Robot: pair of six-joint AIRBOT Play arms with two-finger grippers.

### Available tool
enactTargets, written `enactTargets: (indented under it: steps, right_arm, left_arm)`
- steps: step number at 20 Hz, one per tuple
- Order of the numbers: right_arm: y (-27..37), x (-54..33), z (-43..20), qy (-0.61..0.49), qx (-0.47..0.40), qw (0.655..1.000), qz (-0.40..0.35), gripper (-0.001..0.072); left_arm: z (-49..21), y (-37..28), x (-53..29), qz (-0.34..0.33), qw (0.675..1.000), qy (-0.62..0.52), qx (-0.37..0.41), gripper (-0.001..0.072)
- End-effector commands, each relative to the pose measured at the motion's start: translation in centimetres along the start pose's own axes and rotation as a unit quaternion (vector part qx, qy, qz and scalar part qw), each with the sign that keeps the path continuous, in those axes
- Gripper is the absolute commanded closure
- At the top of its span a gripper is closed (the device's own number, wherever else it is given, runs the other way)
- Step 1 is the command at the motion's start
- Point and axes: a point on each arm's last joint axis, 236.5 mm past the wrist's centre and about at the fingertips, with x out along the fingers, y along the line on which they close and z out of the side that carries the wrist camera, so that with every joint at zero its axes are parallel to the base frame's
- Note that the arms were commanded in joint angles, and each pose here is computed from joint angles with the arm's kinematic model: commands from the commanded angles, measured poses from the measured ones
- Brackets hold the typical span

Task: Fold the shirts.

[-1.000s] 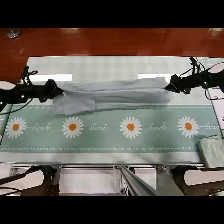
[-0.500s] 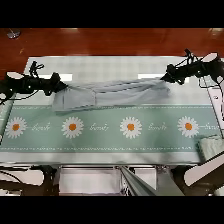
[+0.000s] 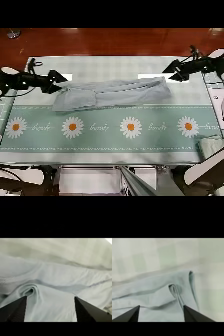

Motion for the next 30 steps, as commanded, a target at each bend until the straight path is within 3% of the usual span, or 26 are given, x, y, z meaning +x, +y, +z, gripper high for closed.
enactTargets:
  steps: [1, 4, 8, 13, 18, 20, 21, 22, 23, 24, 25, 27, 30]
  right_arm:
    - [-1.8, -5.4, 0.8, -0.005, -0.003, 1.0, 0.011, 0.009]
    - [-6.6, -5.9, -0.5, 0.015, 0.04, 0.998, -0.036, 0.009]
    - [-6.8, -2.1, -2.6, 0.066, 0.051, 0.996, -0.023, 0.009]
    - [-4.8, 2.9, -4.8, 0.121, 0.02, 0.992, -0.008, 0.009]
    - [-1.4, 5.5, -6.8, 0.162, 0.006, 0.987, 0.016, 0.0092]
    - [-0.2, 5.9, -7.5, 0.175, 0.001, 0.984, 0.026, 0.0125]
    - [0.2, 6.0, -7.9, 0.182, -0.003, 0.983, 0.026, 0.0267]
    - [0.5, 6.2, -8.1, 0.187, -0.007, 0.982, 0.027, 0.0613]
    - [0.7, 6.0, -8.3, 0.191, -0.005, 0.981, 0.027, 0.0684]
    - [1.0, 5.1, -8.4, 0.192, -0.005, 0.981, 0.018, 0.0684]
    - [0.9, 3.8, -8.2, 0.184, -0.023, 0.983, -0.009, 0.0685]
    - [0.7, -0.5, -7.3, 0.144, -0.051, 0.986, -0.067, 0.0685]
    - [3.6, -6.4, -9.5, 0.088, -0.071, 0.993, -0.039, 0.0684]
  left_arm:
    - [0.8, 2.4, -5.9, 0.039, 0.999, 0.001, -0.035, 0.0007]
    - [1.3, 5.1, -10.0, 0.117, 0.99, -0.07, -0.028, 0.0008]
    - [-1.0, 1.5, -10.2, 0.122, 0.978, -0.162, 0.055, 0.0009]
    - [-7.1, -1.9, -6.4, 0.103, 0.984, -0.092, 0.117, 0.001]
    - [-8.2, -3.8, -4.8, 0.093, 0.982, -0.082, 0.145, 0.001]
    - [-8.4, -4.0, -4.7, 0.091, 0.982, -0.079, 0.147, 0.001]
    - [-8.5, -4.2, -4.6, 0.088, 0.982, -0.079, 0.146, 0.001]
    - [-8.4, -4.4, -4.6, 0.084, 0.983, -0.08, 0.143, 0.001]
    - [-8.1, -4.7, -4.7, 0.08, 0.983, -0.087, 0.143, 0.0079]
    - [-7.9, -5.1, -4.9, 0.077, 0.981, -0.09, 0.157, 0.0524]
    - [-7.5, -5.9, -5.3, 0.073, 0.977, -0.091, 0.177, 0.0689]
    - [-7.4, -8.9, -6.4, 0.044, 0.972, -0.086, 0.214, 0.069]
    - [-8.1, -14.5, -6.7, -0.002, 0.959, -0.092, 0.27, 0.069]
